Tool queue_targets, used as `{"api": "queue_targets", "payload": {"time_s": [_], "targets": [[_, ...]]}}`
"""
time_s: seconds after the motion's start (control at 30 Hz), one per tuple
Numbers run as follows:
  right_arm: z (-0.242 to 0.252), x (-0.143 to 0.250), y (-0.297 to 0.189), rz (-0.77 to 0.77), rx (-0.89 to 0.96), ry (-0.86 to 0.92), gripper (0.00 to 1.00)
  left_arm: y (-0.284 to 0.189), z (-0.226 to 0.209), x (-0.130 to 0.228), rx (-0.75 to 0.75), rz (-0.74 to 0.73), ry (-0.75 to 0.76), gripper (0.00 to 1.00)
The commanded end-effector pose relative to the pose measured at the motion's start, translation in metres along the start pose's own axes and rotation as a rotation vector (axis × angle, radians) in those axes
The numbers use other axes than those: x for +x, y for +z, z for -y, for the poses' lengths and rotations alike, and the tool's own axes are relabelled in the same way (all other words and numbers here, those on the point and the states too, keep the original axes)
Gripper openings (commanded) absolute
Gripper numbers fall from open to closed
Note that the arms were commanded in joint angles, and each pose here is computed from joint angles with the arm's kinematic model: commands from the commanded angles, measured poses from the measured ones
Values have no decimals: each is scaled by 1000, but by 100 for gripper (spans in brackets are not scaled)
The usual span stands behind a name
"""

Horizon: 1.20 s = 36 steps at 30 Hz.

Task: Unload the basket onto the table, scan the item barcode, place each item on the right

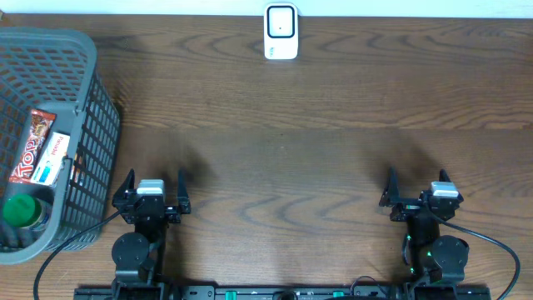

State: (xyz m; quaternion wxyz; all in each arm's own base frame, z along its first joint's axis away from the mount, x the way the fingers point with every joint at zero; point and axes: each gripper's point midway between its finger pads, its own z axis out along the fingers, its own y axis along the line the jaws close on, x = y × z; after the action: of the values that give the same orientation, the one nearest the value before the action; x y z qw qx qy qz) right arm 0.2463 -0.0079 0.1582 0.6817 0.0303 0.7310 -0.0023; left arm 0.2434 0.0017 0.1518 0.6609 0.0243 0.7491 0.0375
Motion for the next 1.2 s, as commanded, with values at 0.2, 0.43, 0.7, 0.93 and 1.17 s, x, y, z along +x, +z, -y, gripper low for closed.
{"api": "queue_targets", "payload": {"time_s": [0.2,0.43,0.7,0.93,1.17], "targets": [[2,1,0,-1,8,-5,99,1,-2,16,-16,-52,-13,93],[2,1,0,-1,8,-5,99,1,-2,16,-16,-52,-13,93],[2,1,0,-1,8,-4,99,1,-2,16,-16,-52,-13,93],[2,1,0,-1,8,-4,99,1,-2,16,-16,-52,-13,93],[2,1,0,-1,8,-4,99,0,8,4,44,-4,-16,93]]}}
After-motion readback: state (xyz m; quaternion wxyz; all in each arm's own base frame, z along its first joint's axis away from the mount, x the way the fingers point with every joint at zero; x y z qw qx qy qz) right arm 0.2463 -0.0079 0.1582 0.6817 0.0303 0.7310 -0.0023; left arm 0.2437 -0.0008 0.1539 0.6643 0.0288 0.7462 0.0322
